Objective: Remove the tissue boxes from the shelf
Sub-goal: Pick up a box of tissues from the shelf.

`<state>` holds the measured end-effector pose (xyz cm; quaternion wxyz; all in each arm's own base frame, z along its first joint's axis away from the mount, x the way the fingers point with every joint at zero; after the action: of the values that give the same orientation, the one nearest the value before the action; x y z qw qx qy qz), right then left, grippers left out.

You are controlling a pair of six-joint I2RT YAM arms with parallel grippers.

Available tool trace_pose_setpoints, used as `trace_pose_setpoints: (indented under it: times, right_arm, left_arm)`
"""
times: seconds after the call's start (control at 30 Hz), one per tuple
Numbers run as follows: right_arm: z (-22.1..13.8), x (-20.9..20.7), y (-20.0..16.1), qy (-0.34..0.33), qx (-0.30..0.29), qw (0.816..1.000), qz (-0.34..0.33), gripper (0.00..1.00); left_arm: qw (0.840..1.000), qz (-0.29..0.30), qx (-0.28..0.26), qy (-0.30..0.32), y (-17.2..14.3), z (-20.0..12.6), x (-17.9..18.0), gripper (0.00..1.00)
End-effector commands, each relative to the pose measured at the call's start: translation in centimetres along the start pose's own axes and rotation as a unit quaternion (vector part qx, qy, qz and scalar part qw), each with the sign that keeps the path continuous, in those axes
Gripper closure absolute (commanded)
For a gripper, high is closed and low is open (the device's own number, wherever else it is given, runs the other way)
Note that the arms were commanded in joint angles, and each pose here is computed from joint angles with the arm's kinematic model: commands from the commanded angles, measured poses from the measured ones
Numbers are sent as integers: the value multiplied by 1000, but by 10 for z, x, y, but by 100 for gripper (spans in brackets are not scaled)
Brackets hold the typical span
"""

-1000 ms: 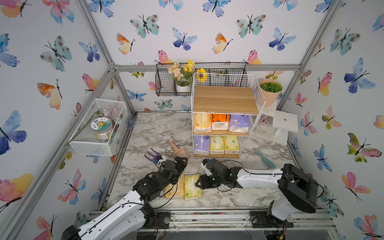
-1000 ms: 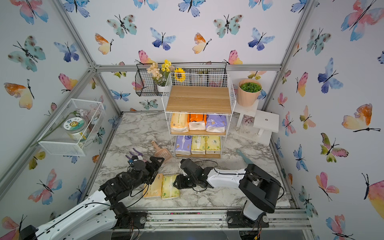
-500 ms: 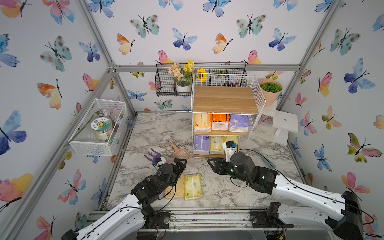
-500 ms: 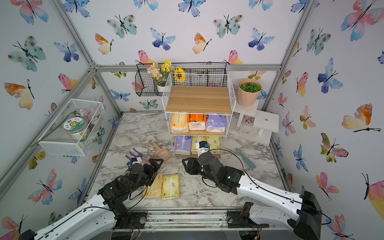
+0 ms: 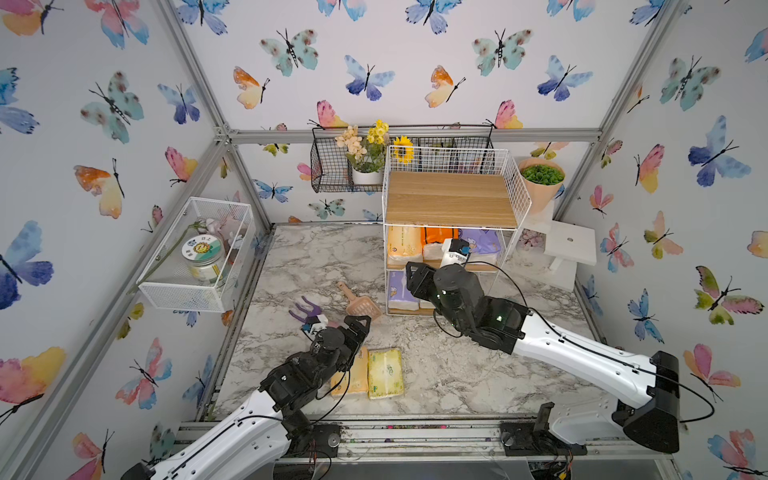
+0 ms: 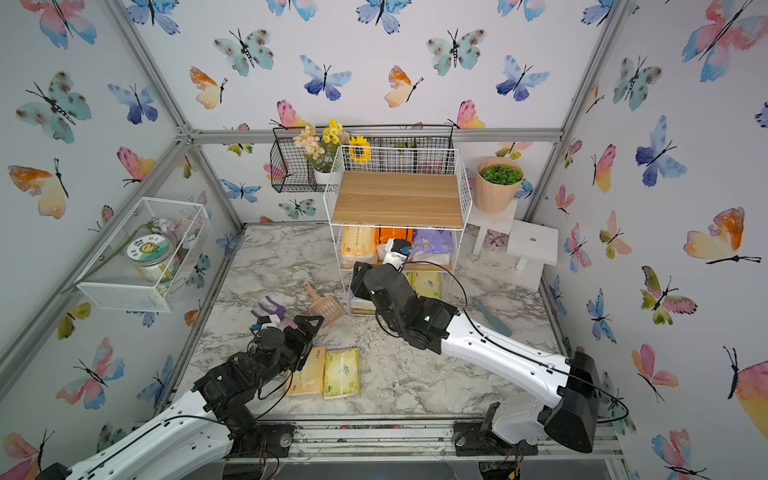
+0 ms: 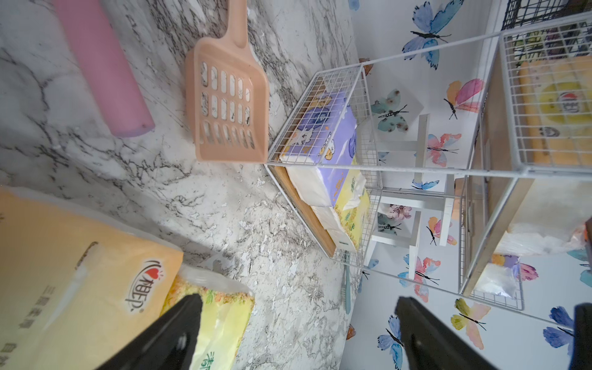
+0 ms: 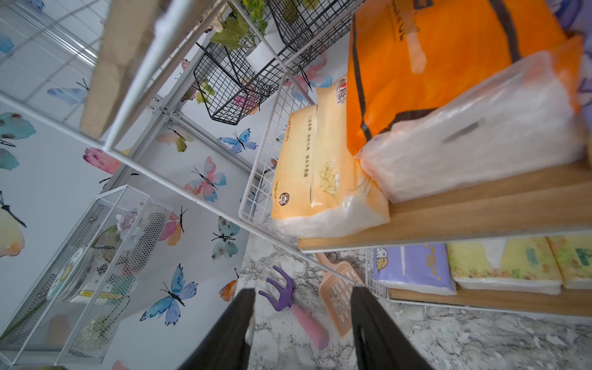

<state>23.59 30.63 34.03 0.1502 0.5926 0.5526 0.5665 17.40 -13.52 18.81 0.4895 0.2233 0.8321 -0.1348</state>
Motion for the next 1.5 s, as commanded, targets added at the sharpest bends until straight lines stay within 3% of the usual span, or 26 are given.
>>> trace_pose_setpoints:
  times: [0.0, 0.6, 1.0, 1.17, 1.47]
  right_arm:
    - [8, -10, 10, -44, -21, 999, -4, 46]
    - [49, -17, 21, -9, 12, 1000, 11, 54]
    - [46, -17, 16, 7, 27, 1000, 5, 86]
    - [29, -23, 9, 21, 57, 998, 16, 97]
    - [2, -33, -8, 50, 116, 992, 32, 98]
  left_arm:
    - [1000, -4, -23, -9, 6, -3, -1, 1]
    - [1000, -1, -20, -17, 6, -5, -4, 1]
    - [999, 2, -23, -36, 7, -11, -18, 1]
    - [997, -6, -13, -80, 4, -14, -39, 0]
    - [984, 8, 16, -179, -8, -16, -102, 1]
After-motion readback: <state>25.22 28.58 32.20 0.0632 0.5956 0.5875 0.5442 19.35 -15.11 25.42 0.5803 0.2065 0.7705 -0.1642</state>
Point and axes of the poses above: each gripper's point midway between its finger pads, its own z axis out along the fingers, its own x axis along the line the jaws close on, y = z × x, the point moved 6 cm from there along -z, back along the fingers, and after that the axes turned 10 degrees about -z, right-handed, at the moved point
